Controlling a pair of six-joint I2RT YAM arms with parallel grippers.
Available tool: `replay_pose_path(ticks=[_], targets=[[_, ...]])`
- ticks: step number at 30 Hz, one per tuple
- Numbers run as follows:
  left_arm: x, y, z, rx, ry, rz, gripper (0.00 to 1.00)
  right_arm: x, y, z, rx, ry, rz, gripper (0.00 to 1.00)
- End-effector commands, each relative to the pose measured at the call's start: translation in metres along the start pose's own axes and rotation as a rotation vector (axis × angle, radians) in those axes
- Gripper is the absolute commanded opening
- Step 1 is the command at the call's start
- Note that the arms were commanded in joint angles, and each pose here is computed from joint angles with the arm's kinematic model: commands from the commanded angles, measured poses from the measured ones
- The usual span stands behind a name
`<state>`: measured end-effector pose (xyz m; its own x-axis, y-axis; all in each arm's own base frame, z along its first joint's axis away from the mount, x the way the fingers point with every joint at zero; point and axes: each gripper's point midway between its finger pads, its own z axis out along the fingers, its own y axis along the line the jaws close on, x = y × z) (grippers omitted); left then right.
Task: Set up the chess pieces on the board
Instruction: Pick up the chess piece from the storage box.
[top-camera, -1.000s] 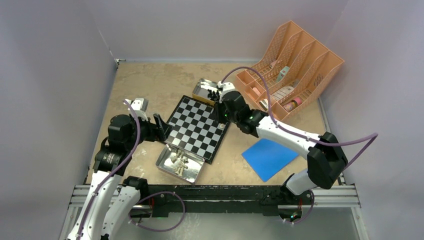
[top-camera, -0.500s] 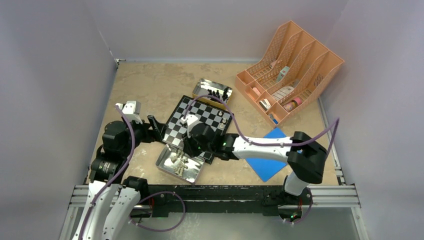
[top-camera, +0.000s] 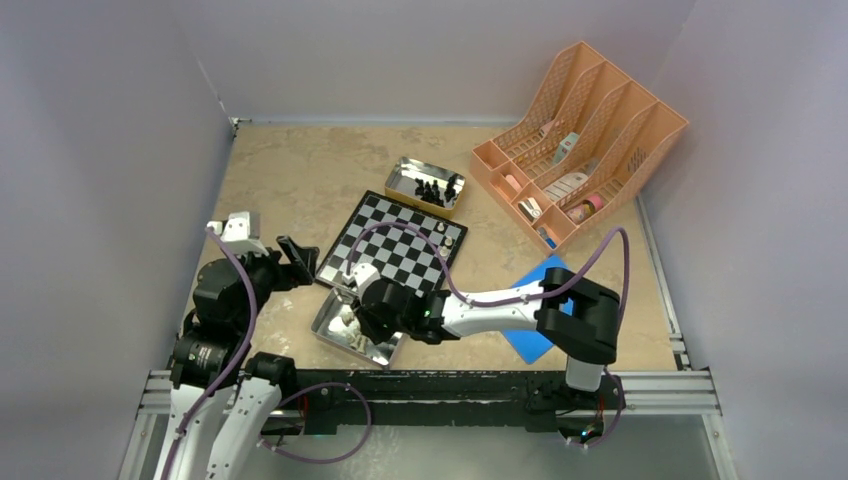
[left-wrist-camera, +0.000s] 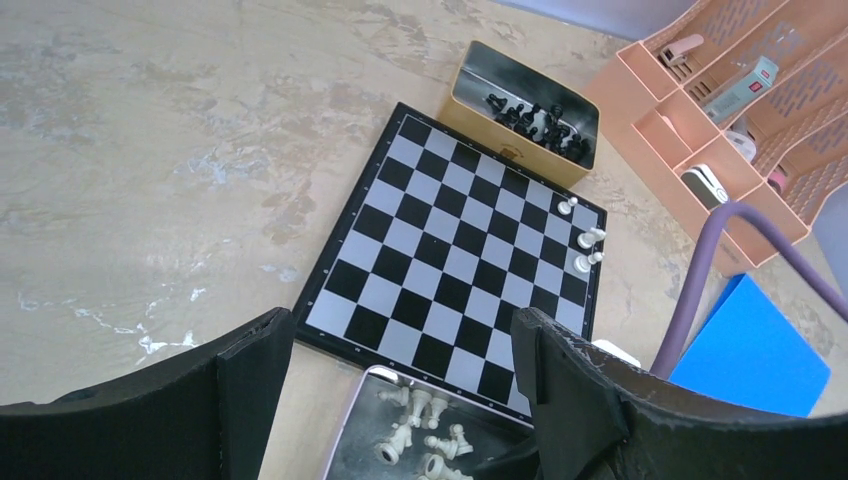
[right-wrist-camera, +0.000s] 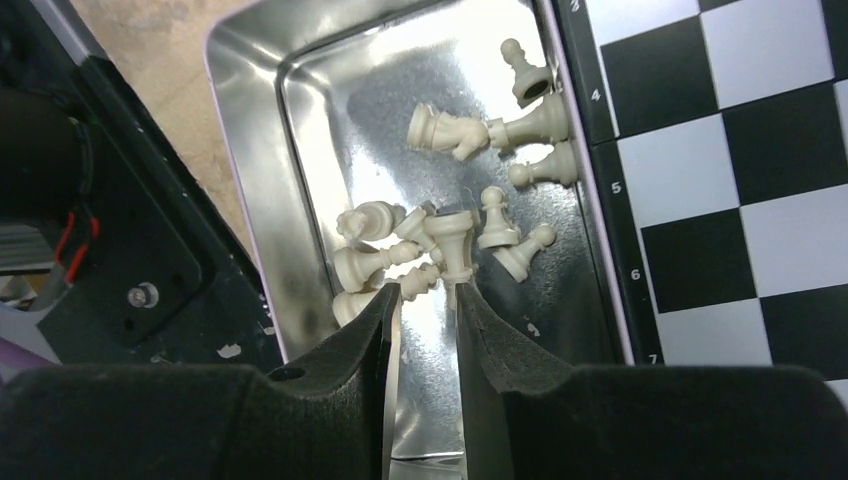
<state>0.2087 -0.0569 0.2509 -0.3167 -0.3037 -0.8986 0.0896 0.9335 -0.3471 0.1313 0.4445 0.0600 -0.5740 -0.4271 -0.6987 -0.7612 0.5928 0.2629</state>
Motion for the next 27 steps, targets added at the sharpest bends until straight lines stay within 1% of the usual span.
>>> replay_pose_path(ticks=[1, 8, 14, 17, 22, 27], targets=[[-0.023, -0.002, -0.007, -0.013, -0.076, -0.024, 0.79, -0.011, 0.002, 0.004, 0.044, -0.042, -0.024, 0.29], [-0.025, -0.007, -0.009, 0.010, -0.082, -0.027, 0.79, -0.003, -0.005, 0.013, 0.079, -0.028, -0.044, 0.29], [-0.024, -0.007, -0.008, 0.012, -0.076, -0.028, 0.79, 0.008, -0.015, 0.023, 0.115, -0.013, -0.048, 0.29], [-0.022, -0.012, -0.007, 0.037, -0.061, -0.027, 0.78, 0.011, -0.019, 0.025, 0.132, -0.012, -0.051, 0.28], [-0.020, -0.013, -0.004, 0.044, -0.050, -0.026, 0.78, 0.010, -0.018, 0.023, 0.115, -0.038, -0.058, 0.25], [-0.018, -0.015, -0.003, 0.054, -0.037, -0.027, 0.78, 0.001, -0.010, 0.012, 0.062, -0.090, -0.048, 0.15]])
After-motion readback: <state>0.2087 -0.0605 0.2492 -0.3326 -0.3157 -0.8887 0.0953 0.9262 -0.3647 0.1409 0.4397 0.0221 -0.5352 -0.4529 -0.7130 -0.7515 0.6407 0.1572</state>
